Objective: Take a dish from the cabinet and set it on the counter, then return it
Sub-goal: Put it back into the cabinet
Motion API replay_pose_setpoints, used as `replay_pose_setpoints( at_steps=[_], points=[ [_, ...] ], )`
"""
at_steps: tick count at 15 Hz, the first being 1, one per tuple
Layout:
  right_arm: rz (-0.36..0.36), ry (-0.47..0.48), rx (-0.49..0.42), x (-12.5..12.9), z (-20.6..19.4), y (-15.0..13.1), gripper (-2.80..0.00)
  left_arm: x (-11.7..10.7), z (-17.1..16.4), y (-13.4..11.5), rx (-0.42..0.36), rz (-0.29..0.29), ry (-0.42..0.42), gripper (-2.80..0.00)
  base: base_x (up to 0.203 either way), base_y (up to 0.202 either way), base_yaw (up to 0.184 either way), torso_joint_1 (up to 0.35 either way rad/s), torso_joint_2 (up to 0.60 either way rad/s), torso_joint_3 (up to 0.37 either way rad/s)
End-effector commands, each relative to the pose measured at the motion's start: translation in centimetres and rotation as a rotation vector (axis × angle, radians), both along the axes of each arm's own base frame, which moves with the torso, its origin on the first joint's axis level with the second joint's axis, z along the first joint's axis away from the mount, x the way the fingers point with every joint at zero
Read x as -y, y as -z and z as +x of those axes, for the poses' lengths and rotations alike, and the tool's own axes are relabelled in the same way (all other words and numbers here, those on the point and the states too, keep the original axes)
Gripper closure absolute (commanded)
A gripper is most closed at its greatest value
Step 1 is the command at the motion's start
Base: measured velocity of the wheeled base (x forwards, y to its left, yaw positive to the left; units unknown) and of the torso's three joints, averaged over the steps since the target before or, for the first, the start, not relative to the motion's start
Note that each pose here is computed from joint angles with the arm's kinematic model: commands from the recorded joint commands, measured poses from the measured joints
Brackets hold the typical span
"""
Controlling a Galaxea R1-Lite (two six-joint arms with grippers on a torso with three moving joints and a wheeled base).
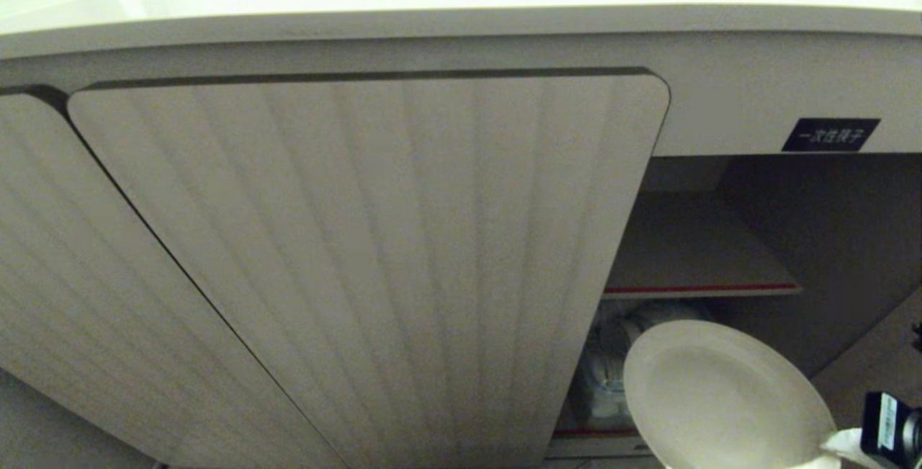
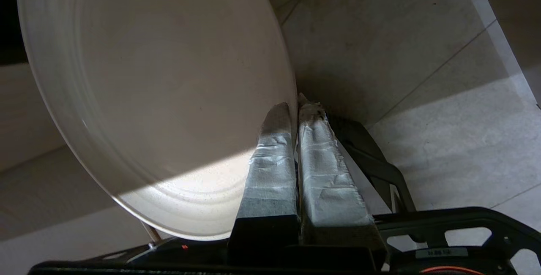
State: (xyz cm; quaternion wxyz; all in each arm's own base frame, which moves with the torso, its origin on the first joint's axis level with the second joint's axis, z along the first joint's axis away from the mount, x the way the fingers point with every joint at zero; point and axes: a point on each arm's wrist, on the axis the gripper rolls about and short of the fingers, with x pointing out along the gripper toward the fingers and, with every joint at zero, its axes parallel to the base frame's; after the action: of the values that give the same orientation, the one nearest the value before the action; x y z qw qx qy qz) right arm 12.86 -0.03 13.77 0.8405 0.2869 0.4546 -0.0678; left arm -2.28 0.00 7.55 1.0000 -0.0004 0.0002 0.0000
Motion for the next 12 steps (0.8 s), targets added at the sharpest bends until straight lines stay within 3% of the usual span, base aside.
replay_pose_setpoints(
  at_steps=[1,8,12],
  points=[
    [0.008,0.015,-0.018,0.1,0.5,0.1,0.00,0.0,0.0,0.0,0.000,-0.001,0.000,0.00,0.000,0.000,0.000,0.000,0.00,0.000],
    [0.028,0.067,-0.003,0.3,2.4,0.2,0.00,0.0,0.0,0.0,0.000,-0.001,0.000,0.00,0.000,0.000,0.000,0.000,0.00,0.000],
    [0.005,0.102,0.008,0.5,4.0,0.7,0.00,0.0,0.0,0.0,0.000,-0.001,0.000,0.00,0.000,0.000,0.000,0.000,0.00,0.000]
  ],
)
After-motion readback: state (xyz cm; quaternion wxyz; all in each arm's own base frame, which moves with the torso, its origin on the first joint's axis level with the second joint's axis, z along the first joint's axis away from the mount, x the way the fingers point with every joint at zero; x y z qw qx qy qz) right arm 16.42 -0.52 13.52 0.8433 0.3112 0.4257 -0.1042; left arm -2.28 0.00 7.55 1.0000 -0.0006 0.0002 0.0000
